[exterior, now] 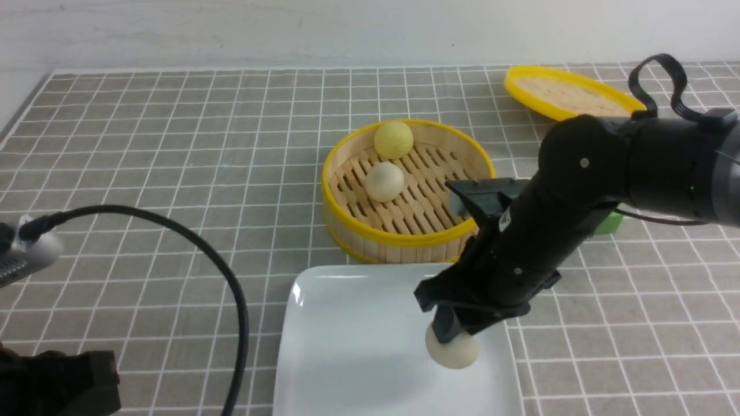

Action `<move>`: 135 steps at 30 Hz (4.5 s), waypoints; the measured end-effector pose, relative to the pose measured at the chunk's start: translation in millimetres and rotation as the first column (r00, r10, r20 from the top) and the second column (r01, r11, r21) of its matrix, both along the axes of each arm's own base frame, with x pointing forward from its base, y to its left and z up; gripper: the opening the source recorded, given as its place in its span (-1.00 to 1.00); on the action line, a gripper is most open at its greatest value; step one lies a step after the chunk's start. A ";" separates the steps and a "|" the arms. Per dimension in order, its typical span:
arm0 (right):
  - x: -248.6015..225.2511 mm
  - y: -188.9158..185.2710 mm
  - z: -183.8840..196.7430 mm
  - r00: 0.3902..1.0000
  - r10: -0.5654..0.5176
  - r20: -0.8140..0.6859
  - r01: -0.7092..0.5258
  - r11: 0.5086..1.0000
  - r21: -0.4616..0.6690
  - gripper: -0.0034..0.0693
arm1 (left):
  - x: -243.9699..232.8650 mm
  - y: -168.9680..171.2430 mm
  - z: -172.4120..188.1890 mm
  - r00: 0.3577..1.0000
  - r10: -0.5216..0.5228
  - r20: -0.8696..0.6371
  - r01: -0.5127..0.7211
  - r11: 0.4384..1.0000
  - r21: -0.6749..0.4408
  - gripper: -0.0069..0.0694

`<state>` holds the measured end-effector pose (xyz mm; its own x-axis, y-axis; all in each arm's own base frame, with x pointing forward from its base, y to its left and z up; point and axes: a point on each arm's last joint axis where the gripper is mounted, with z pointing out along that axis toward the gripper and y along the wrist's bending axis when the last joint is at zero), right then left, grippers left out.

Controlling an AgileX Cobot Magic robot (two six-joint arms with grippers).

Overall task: Put the steamed buns into the plate on the grey tablecloth.
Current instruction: 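Move the steamed bun from the bamboo steamer onto the white plate with the right gripper, then reach into the bamboo steamer and grasp a bun with the left gripper, then carry the bun from the bamboo steamer to the plate with the left gripper, then reach into the bamboo steamer and grasp a bun with the left gripper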

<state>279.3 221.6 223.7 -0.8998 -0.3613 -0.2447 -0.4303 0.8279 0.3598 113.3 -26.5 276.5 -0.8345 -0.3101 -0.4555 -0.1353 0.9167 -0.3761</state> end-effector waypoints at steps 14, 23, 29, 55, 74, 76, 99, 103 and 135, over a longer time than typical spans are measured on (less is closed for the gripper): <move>-27.0 -79.0 105.5 0.995 0.034 0.091 -0.029 0.998 -0.054 -0.90 | 55.1 -12.9 19.8 0.979 -0.131 -0.154 0.123 0.991 -0.058 -0.31; -96.4 -131.3 94.7 0.990 -0.049 0.133 0.062 0.994 -0.093 -0.95 | 134.7 -49.9 53.1 0.938 -0.326 -0.117 0.315 0.943 -0.108 -0.08; -136.3 -151.2 77.9 0.982 -0.101 0.160 0.117 0.989 -0.088 -0.94 | 196.0 -116.4 55.0 0.881 -0.460 -0.109 0.458 0.888 -0.044 0.04; -146.9 -154.6 78.2 0.948 -0.153 0.281 0.159 0.987 -0.001 -0.92 | 344.5 -230.0 -55.0 0.866 -0.474 -0.162 0.498 0.846 0.190 0.34; -145.1 -155.1 63.1 0.941 -0.182 0.285 0.188 0.982 0.006 -0.90 | 278.8 -184.8 125.5 0.851 -0.504 0.145 0.440 0.837 0.324 -0.71; -145.4 -155.3 58.8 0.941 -0.198 0.276 0.203 0.979 0.008 -0.89 | 243.1 -167.5 141.3 0.850 -0.513 0.120 0.460 0.834 0.306 -0.71; -145.7 -155.0 53.4 0.939 -0.226 0.260 0.228 0.973 0.022 -0.85 | 136.7 -151.3 -54.8 0.783 -0.615 -0.097 0.604 0.788 -0.119 -0.51; -145.7 -155.0 53.4 0.939 -0.226 0.260 0.229 0.973 0.023 -0.85 | 145.3 -153.0 -53.8 0.801 -0.595 -0.068 0.588 0.803 -0.097 -0.15; -142.5 -152.5 56.2 0.925 -0.255 0.283 0.245 0.967 0.072 -0.82 | 260.2 -215.9 63.4 0.803 -0.592 -0.071 0.591 0.774 0.227 -0.81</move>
